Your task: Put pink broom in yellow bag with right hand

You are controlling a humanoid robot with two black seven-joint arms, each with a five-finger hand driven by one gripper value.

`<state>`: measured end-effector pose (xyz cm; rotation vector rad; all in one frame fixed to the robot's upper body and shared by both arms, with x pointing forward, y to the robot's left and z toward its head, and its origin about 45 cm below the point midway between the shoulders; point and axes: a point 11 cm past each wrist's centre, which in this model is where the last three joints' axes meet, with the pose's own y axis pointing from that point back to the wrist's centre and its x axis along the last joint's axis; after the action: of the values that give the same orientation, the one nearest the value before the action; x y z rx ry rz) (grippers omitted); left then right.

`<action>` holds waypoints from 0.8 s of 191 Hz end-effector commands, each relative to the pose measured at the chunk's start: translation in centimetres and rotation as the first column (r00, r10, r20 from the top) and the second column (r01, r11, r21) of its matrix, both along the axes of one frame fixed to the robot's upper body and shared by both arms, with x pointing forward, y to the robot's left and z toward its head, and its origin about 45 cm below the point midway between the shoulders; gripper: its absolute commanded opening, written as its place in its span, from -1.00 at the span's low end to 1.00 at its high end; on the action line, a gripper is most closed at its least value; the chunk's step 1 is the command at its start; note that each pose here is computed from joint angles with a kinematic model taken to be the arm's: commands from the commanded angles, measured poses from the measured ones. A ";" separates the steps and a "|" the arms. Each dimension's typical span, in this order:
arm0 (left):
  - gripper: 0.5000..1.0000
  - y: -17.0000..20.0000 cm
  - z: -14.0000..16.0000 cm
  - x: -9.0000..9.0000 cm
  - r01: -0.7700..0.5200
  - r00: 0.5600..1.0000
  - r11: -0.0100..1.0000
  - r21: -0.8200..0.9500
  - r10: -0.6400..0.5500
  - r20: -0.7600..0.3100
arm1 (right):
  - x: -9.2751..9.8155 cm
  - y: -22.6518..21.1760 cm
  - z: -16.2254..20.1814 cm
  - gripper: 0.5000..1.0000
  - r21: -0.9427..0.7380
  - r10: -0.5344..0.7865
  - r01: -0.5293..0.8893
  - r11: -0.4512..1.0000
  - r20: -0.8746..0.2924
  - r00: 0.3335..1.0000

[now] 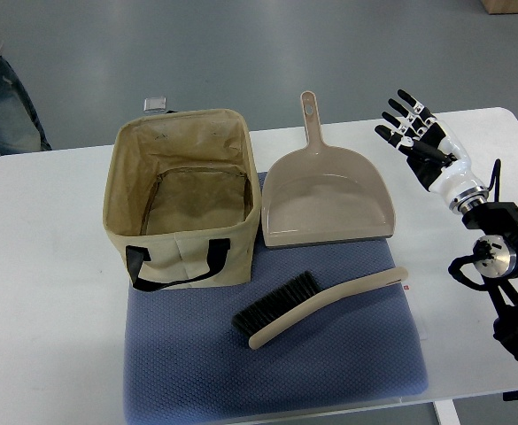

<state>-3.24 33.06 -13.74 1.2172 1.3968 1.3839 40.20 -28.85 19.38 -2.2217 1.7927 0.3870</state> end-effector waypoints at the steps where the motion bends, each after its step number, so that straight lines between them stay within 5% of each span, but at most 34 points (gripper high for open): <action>1: 1.00 0.0 0.0 0.0 0.001 1.000 1.000 0.001 -0.001 0.001 | 0.0 -0.1 0.0 0.72 -0.001 0.000 0.000 1.000 0.000 1.000; 153: 1.00 -0.1 0.0 0.1 0.000 1.000 1.000 -0.003 0.000 0.004 | 0.1 -0.1 0.3 0.72 -0.002 0.002 -0.002 1.000 0.007 1.000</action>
<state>-3.19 32.93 -13.75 1.2123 1.3955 1.3815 40.32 -28.94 19.60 -2.2219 1.7918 0.3800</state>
